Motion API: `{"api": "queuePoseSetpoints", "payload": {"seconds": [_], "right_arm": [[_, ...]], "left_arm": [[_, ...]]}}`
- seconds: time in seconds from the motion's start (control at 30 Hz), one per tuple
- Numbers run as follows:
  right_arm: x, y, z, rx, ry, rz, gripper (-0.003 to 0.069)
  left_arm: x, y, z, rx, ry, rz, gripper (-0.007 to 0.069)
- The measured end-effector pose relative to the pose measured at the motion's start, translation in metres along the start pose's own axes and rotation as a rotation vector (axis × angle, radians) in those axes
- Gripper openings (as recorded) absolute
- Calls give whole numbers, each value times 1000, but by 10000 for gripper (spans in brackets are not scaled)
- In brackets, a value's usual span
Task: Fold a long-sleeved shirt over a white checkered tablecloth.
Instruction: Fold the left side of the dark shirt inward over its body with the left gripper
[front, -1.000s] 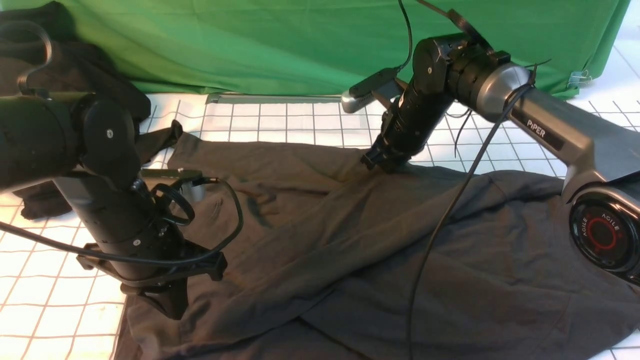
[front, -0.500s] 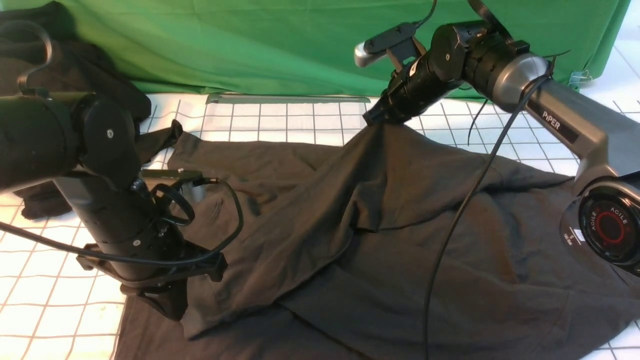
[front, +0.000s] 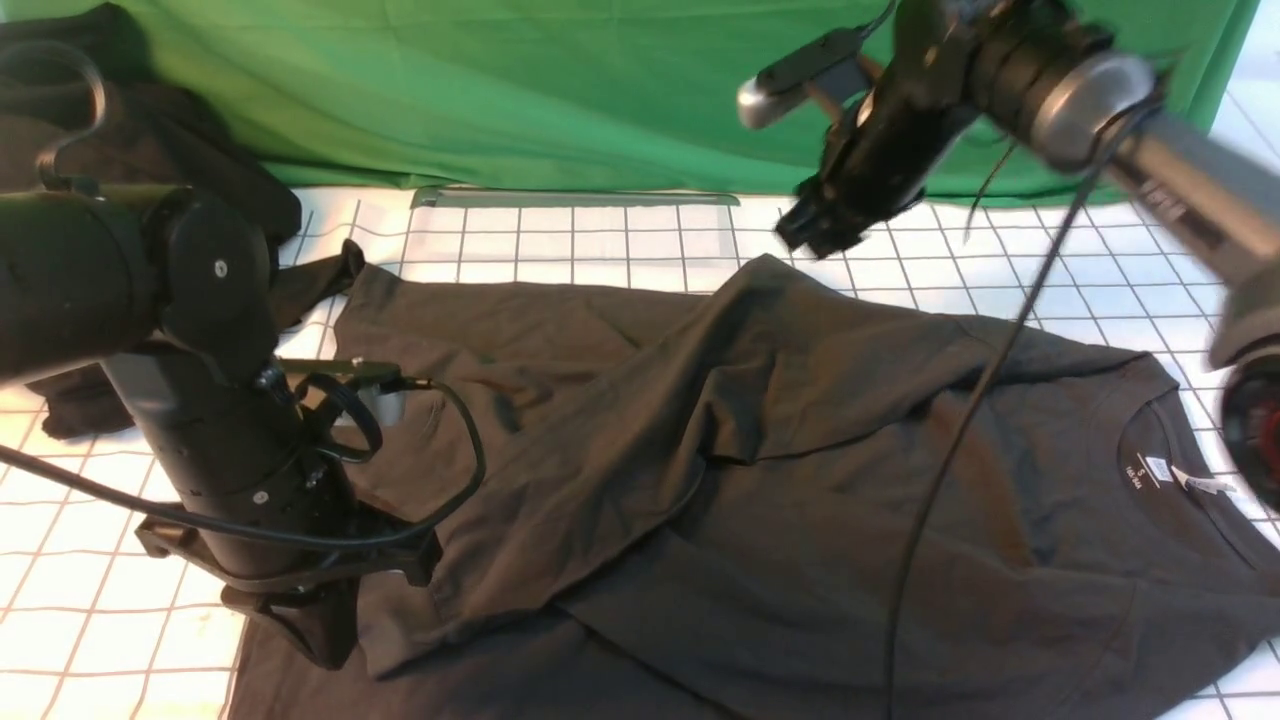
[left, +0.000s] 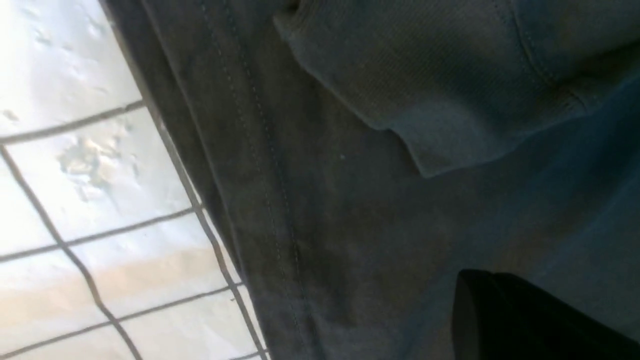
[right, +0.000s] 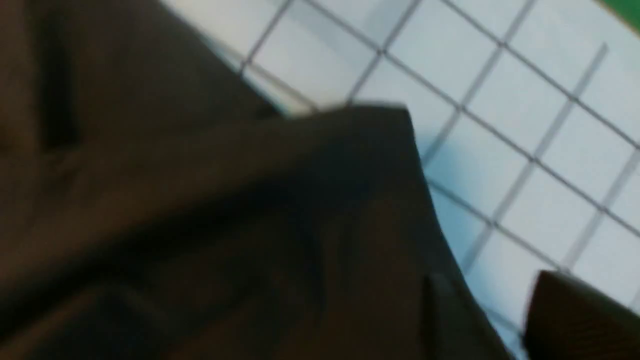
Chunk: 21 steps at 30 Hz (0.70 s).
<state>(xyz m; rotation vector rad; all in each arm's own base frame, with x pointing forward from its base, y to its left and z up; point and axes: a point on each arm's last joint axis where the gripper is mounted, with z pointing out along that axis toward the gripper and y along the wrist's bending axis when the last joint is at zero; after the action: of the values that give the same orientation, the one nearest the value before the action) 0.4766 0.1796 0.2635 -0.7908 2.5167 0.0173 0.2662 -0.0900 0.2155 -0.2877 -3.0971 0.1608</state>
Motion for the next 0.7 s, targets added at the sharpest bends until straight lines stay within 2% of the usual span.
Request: {"api": "queuePoseSetpoints", "payload": {"seconds": [0.03,0.07,0.1,0.27,0.33,0.37,0.4,0.47,0.53,0.6,0.63,0.7], "right_arm": [[0,-1,-2,1,-3,-1,121],[2,-6,-23,-5,12,9,46],[3,-9,-33,-8,8,19,29],[18,-19,-77,-61,-13,81,0],[34,-18,-92,-78,15,90,-1],[44,-15,-100,-88,32,88,-2],[48,-13,-99,-93,47,86,-2],[63,-8,-113,-101,65,81,-2],[84,-1,-138,-98,46,83,-2],[96,4,-159,-84,2,82,-2],[99,5,-159,-85,6,83,-2],[117,11,-190,-60,-75,84,-2]], "left_arm": [[0,0,0,0,0,0,1],[-3,1,0,-10,-34,9,3],[-6,1,0,-17,-66,13,8],[-22,7,-2,-79,-246,6,85],[-33,8,-1,-96,-335,18,164],[-36,9,4,-97,-341,22,223],[-37,9,4,-97,-340,22,232],[-42,10,14,-105,-326,25,312],[-48,12,31,-122,-300,42,416],[-51,13,41,-125,-281,42,470],[-51,13,42,-124,-276,42,470],[-52,12,49,-118,-256,50,494]]}}
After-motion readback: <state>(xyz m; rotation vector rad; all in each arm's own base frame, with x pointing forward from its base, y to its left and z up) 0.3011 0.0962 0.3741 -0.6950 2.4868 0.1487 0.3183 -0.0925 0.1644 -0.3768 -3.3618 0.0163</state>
